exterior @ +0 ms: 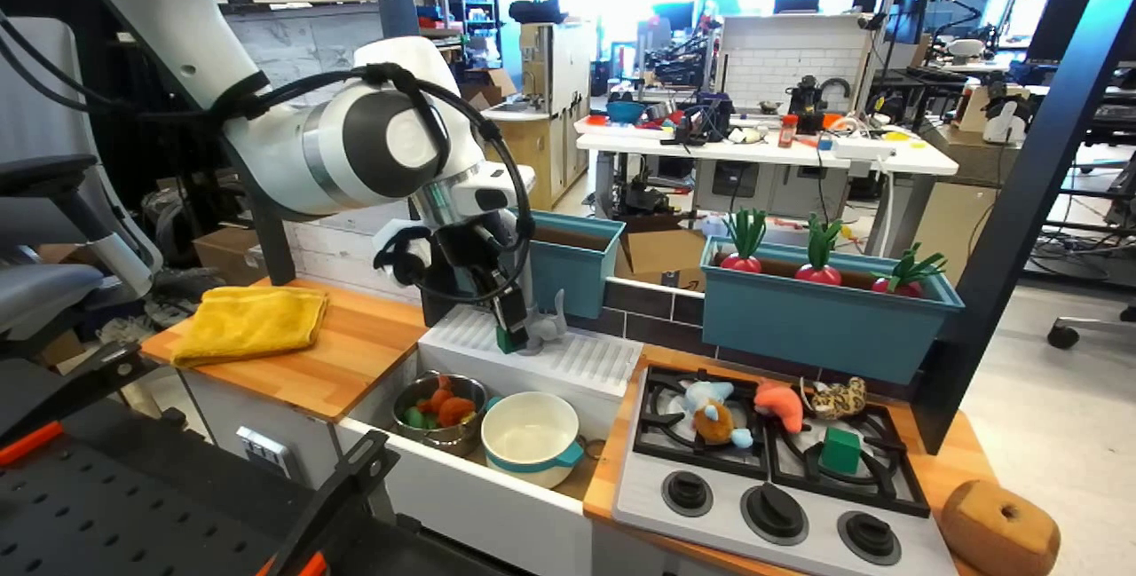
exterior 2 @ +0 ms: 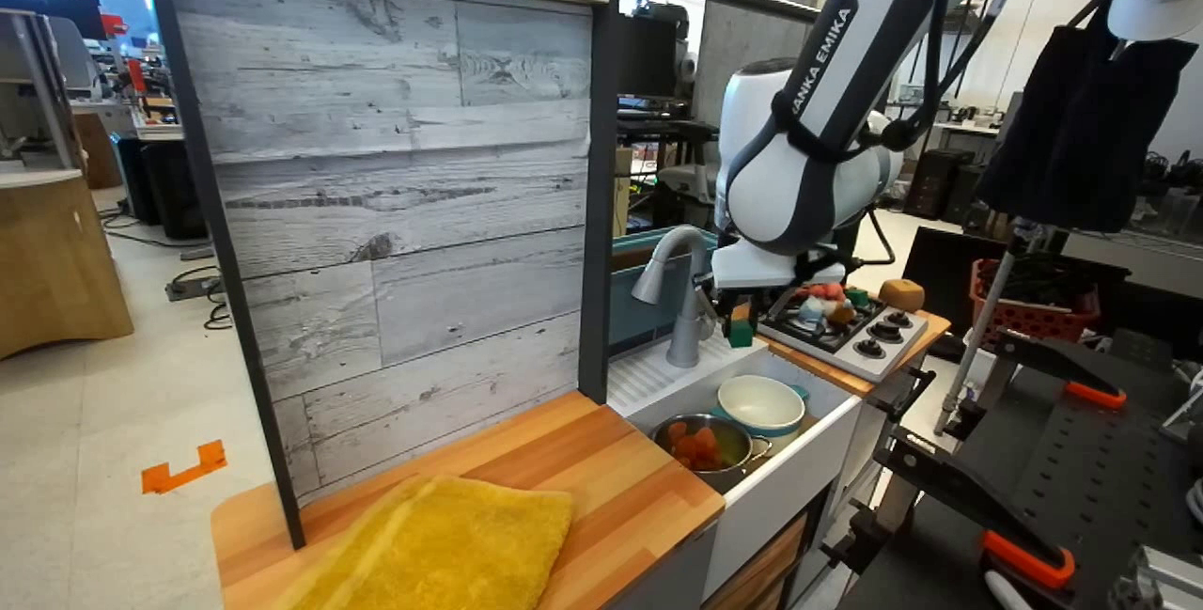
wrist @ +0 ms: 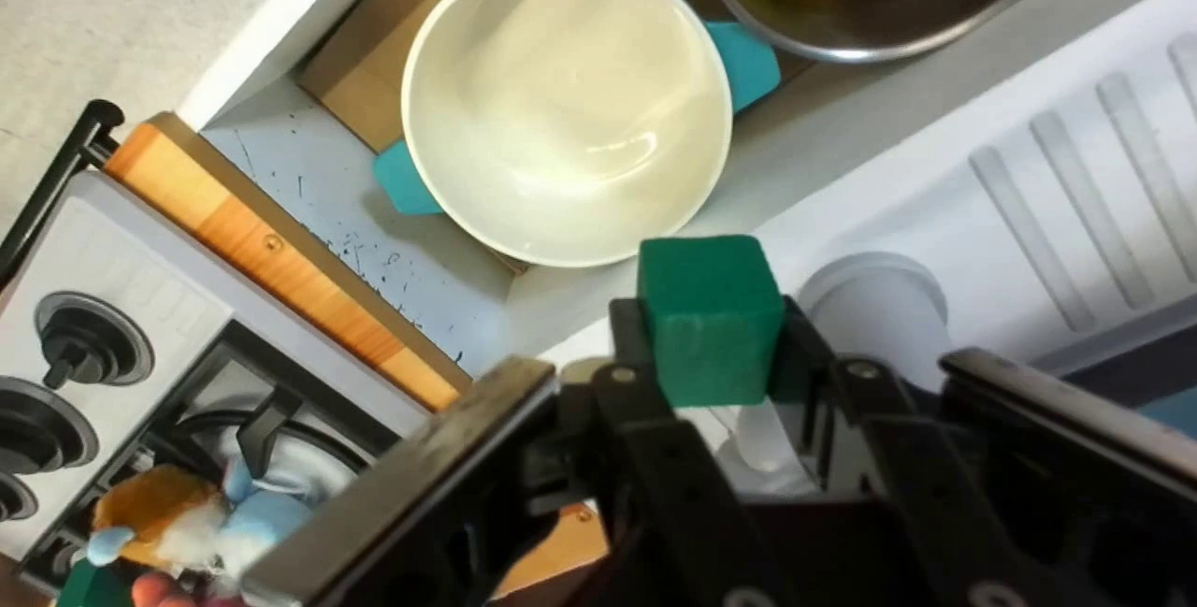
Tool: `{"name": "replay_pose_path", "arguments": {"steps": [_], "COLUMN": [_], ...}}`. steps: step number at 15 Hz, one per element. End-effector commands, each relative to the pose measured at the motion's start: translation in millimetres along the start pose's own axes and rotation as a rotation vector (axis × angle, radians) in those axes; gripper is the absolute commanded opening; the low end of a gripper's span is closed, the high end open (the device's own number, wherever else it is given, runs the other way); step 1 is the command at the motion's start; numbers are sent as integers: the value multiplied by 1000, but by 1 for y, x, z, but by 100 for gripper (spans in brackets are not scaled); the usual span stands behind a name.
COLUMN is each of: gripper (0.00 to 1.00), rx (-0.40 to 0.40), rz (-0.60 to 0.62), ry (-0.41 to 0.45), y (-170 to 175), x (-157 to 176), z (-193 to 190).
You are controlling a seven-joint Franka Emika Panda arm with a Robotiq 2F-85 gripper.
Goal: Pick up all the plush toys from the counter and the stove, then wipe the counter
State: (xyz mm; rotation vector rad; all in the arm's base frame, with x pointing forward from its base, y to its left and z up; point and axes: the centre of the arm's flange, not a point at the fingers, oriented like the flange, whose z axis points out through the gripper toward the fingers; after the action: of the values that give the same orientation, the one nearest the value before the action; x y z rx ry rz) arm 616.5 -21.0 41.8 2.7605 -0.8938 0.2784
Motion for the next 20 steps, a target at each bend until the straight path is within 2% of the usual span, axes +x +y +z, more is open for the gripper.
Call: {"name": "replay_pose_path", "arguments": {"steps": [1, 4, 6, 7, 9, 11, 13, 14, 15, 20], "gripper": [9, 9, 9, 59, 65, 80, 95, 100, 100, 100], "rx": [-85, -152, -179, -172, -133, -88, -18, 8, 7, 175], "rz": [-7, 0, 9, 12, 17, -18, -108, -161, -218, -417], "ry": [-38, -85, -78, -70, -60, -24, 38, 23, -15, -52], "y": [-4, 4, 7, 7, 3, -1, -2, -1, 9, 30], "x": [4, 6, 10, 11, 13, 11, 7, 5, 2, 9], "z": [21, 36, 44, 45, 41, 26, -4, -22, -45, -126]}}
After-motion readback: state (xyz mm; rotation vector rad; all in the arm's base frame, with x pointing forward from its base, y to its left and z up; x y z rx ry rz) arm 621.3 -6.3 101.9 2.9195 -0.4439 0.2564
